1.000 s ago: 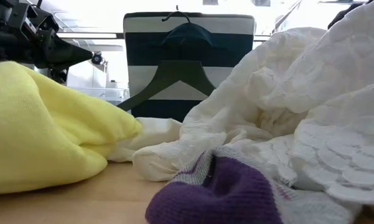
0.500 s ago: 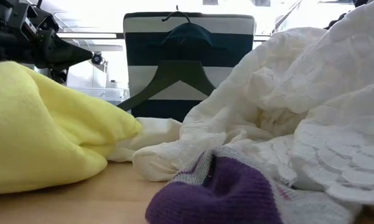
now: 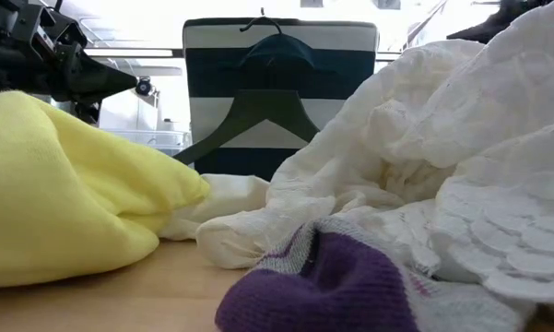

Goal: Pick & Place Cloths
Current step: Put the grey sock into the orange bin

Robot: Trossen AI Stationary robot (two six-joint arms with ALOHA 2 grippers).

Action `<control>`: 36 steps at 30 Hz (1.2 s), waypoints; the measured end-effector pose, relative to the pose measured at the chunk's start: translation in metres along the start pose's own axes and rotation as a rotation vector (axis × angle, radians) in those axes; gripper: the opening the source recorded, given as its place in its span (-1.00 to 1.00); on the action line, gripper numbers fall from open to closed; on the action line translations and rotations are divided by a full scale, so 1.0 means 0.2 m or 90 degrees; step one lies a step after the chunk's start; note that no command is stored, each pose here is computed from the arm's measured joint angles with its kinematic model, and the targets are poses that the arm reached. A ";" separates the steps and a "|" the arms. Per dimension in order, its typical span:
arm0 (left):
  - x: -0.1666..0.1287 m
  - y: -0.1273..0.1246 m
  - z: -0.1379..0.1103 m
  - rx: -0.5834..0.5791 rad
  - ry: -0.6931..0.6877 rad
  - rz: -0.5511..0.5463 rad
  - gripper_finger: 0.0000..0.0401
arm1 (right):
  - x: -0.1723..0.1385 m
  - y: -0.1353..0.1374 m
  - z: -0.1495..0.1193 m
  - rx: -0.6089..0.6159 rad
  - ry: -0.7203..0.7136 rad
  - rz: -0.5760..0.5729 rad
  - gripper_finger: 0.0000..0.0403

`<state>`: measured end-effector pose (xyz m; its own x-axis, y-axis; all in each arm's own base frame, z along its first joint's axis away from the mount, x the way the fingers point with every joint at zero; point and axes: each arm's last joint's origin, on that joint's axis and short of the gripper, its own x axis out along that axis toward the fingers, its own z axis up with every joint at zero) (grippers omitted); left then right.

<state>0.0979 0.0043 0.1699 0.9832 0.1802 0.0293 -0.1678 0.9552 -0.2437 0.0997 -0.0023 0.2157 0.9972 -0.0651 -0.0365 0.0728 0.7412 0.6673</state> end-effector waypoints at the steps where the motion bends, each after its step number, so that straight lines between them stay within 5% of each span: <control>1: 0.00 0.00 0.00 0.000 0.000 0.000 -0.95 | -0.01 0.01 0.01 -0.001 0.005 -0.017 -0.19; 12: 0.00 0.00 0.00 0.000 0.000 0.000 -0.95 | -0.08 0.13 0.16 0.083 0.114 -0.145 -0.19; 21: 0.00 0.00 0.00 0.000 0.000 0.000 -0.95 | -0.07 0.21 0.22 0.194 0.222 -0.173 -0.19; 28: 0.00 0.00 0.00 0.000 0.000 0.000 -0.95 | -0.04 0.20 0.17 0.327 0.362 -0.223 -0.20; 36: 0.00 0.00 0.00 0.000 0.000 0.000 -0.95 | -0.06 0.15 0.10 0.422 0.470 -0.370 -0.20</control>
<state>0.0979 0.0043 0.1698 0.9832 0.1804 0.0292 -0.1680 0.9552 -0.2437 0.0889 0.0079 0.2510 0.5982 0.2885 -0.7476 0.7200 0.2160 0.6595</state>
